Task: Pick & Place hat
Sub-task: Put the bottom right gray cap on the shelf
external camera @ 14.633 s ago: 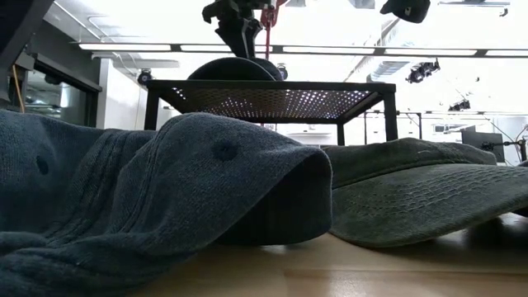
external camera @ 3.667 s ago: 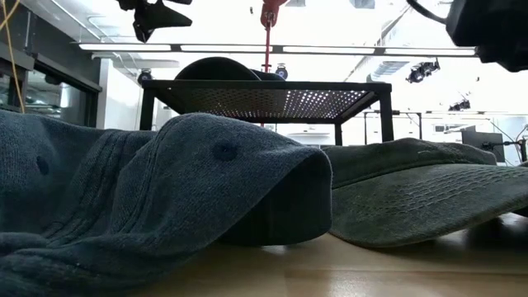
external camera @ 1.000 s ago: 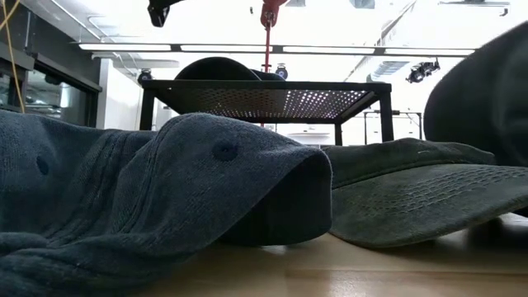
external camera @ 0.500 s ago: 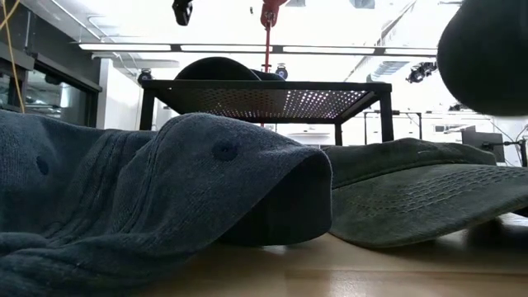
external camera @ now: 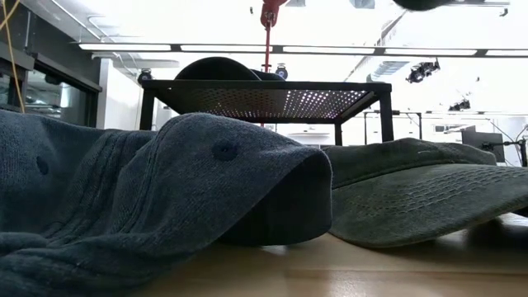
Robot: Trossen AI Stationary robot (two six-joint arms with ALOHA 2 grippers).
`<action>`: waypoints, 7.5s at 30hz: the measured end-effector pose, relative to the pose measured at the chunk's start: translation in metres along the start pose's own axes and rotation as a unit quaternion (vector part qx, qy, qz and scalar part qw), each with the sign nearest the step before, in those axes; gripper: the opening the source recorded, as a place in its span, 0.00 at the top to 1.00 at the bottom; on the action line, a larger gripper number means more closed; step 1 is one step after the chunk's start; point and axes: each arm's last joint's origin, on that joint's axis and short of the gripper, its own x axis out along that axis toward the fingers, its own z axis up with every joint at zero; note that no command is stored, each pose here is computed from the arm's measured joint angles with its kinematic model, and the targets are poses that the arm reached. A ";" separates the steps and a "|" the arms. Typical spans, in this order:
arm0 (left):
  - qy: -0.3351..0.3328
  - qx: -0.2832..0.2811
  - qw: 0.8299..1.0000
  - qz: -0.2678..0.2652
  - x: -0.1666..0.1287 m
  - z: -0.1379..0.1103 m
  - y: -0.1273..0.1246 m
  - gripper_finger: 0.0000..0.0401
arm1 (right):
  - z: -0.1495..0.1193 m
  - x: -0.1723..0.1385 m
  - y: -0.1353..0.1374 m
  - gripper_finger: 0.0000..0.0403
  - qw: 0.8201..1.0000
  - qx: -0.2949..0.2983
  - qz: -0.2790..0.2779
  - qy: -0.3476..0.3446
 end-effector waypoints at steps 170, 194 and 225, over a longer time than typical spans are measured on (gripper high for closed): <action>0.031 0.155 0.926 -0.343 0.137 0.034 -0.093 0.96 | 0.040 0.070 -0.010 0.54 0.957 -0.272 0.063 -0.080; 0.040 0.171 0.945 -0.275 0.143 0.027 -0.088 0.96 | 0.047 0.111 -0.010 0.34 0.956 -0.242 0.105 -0.128; 0.054 0.188 0.966 -0.169 0.153 0.012 -0.079 0.96 | 0.038 0.076 -0.009 0.34 0.969 -0.226 0.072 -0.072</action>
